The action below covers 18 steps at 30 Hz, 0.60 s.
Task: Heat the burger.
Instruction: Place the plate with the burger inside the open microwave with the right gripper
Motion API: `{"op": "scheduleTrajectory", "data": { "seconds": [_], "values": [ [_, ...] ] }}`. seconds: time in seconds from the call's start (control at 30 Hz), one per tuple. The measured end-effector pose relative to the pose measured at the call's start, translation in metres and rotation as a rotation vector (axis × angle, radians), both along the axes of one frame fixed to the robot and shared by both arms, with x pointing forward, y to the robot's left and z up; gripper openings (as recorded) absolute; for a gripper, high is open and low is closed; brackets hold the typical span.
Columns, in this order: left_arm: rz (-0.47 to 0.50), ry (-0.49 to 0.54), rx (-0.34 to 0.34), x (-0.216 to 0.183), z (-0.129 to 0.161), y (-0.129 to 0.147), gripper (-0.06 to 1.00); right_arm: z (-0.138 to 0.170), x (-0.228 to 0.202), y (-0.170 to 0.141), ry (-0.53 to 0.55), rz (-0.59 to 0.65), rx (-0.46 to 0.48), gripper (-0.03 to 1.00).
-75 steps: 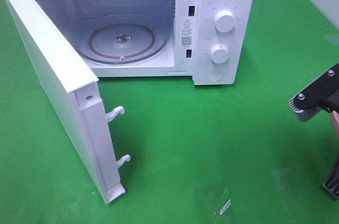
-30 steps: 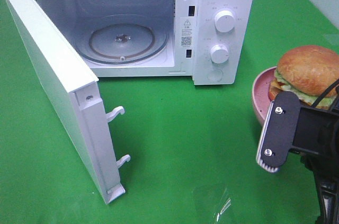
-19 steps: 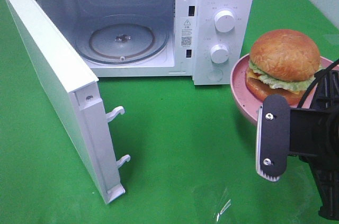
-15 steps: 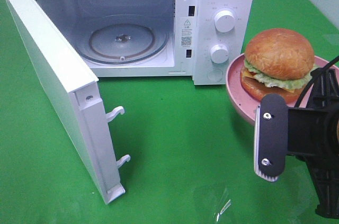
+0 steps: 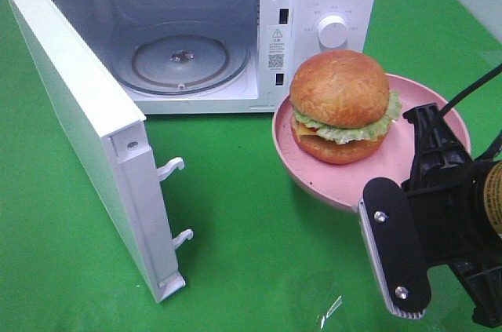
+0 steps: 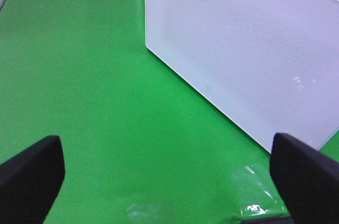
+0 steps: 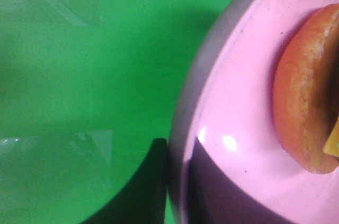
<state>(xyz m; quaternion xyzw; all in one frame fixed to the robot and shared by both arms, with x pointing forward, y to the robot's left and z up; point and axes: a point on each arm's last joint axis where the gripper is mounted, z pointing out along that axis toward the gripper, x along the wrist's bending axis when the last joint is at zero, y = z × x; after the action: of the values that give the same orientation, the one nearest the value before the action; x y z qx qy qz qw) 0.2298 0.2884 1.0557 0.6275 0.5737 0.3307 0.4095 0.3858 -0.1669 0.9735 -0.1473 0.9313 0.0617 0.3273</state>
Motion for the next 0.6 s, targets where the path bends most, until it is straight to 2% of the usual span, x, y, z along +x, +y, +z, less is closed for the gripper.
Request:
{"op": "scheduleTrajectory", "data": {
  "seconds": [0.27, 0.6],
  "values": [
    [0.0, 0.0, 0.0, 0.0, 0.0, 0.0, 0.97, -0.002, -0.005, 0.006, 0.02, 0.165, -0.039, 0.05],
    [0.0, 0.0, 0.0, 0.0, 0.0, 0.0, 0.97, -0.003, 0.007, -0.007, 0.045, 0.158, -0.033, 0.05]
  ]
}}
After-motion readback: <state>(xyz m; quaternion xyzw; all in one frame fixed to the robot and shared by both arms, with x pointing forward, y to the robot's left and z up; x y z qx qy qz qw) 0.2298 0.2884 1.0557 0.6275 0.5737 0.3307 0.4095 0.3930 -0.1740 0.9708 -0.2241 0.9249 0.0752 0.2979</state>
